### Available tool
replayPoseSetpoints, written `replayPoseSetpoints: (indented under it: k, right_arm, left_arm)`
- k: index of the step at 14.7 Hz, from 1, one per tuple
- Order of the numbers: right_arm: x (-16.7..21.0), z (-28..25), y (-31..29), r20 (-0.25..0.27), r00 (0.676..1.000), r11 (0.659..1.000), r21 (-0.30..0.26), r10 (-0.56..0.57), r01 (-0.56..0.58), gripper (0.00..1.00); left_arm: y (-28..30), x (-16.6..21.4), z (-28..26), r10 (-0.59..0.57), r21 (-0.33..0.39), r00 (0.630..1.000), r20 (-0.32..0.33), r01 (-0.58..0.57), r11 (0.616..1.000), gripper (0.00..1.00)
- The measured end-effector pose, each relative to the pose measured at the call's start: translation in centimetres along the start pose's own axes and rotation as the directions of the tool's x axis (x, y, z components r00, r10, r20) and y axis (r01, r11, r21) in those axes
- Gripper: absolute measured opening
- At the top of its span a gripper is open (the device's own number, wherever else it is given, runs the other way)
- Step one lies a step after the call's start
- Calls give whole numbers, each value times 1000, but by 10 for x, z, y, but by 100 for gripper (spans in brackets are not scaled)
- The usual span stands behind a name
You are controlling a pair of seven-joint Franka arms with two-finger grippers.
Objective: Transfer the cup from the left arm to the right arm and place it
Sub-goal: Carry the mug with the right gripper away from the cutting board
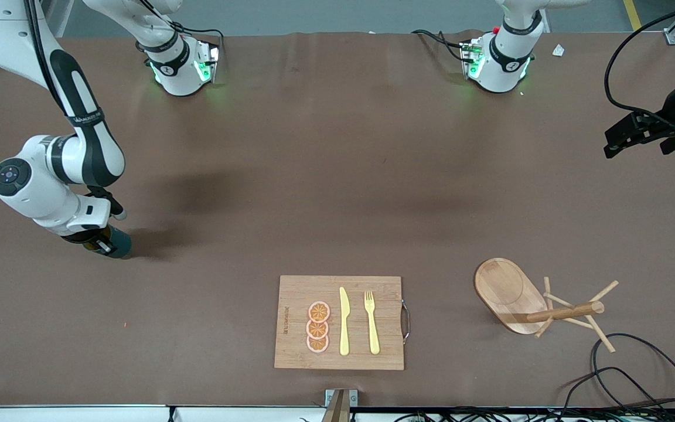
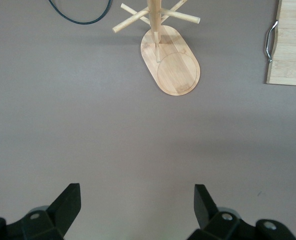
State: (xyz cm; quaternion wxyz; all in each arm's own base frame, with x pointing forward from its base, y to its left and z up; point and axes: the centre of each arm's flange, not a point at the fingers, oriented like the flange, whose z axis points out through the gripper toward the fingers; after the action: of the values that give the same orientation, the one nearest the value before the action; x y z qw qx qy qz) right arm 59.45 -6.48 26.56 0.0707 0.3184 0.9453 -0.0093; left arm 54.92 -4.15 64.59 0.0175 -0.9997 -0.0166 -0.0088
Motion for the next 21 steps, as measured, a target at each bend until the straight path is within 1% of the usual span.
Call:
replayPoseSetpoints:
  k: [5, 9, 11, 12, 13, 14, 16, 17, 18, 19, 20, 21]
  right_arm:
    - [5, 7, 4, -15, 991, 991, 4, -130, 131, 6]
    - [11, 18, 12, -26, 987, 987, 5, -158, 159, 6]
    - [11, 20, 12, -26, 987, 987, 6, -158, 158, 6]
    - [10, 21, 10, -24, 988, 988, 6, -156, 156, 11]
    - [9, 22, 9, -23, 988, 988, 6, -154, 154, 19]
    - [9, 22, 9, -23, 988, 988, 6, -152, 153, 30]
    - [8, 22, 9, -23, 988, 988, 6, -152, 152, 48]
    - [8, 22, 9, -23, 988, 988, 6, -152, 152, 60]
    - [9, 22, 9, -24, 988, 989, 6, -150, 151, 69]
    - [9, 22, 9, -29, 989, 989, 5, -146, 146, 78]
    - [9, 23, 8, -41, 990, 991, 4, -136, 136, 89]
    - [9, 23, 7, -52, 991, 993, -1, -121, 121, 98]
  left_arm:
    - [5, 0, 0, 8, 0, 1000, -1, -8, 1000, 100]
    - [4, 0, 0, 65, 0, 998, -1, -65, 998, 100]
    - [2, 0, 1, 69, 0, 998, -1, -69, 998, 100]
    - [1, 0, 0, 72, 0, 997, -1, -72, 997, 100]
    - [1, 0, 0, 75, 0, 997, -1, -75, 997, 100]
    - [1, 0, 0, 77, 0, 997, -1, -77, 997, 100]
    - [2, 0, 0, 79, 0, 997, -1, -79, 997, 100]
    - [2, 0, 0, 79, 0, 997, -2, -79, 997, 100]
    - [2, 0, 0, 80, 0, 997, -2, -80, 997, 100]
    - [2, 0, -1, 80, 0, 997, -4, -80, 997, 100]
    - [2, 0, -2, 80, 0, 997, -6, -80, 997, 100]
    - [1, -1, -3, 79, 0, 997, -8, -79, 997, 100]
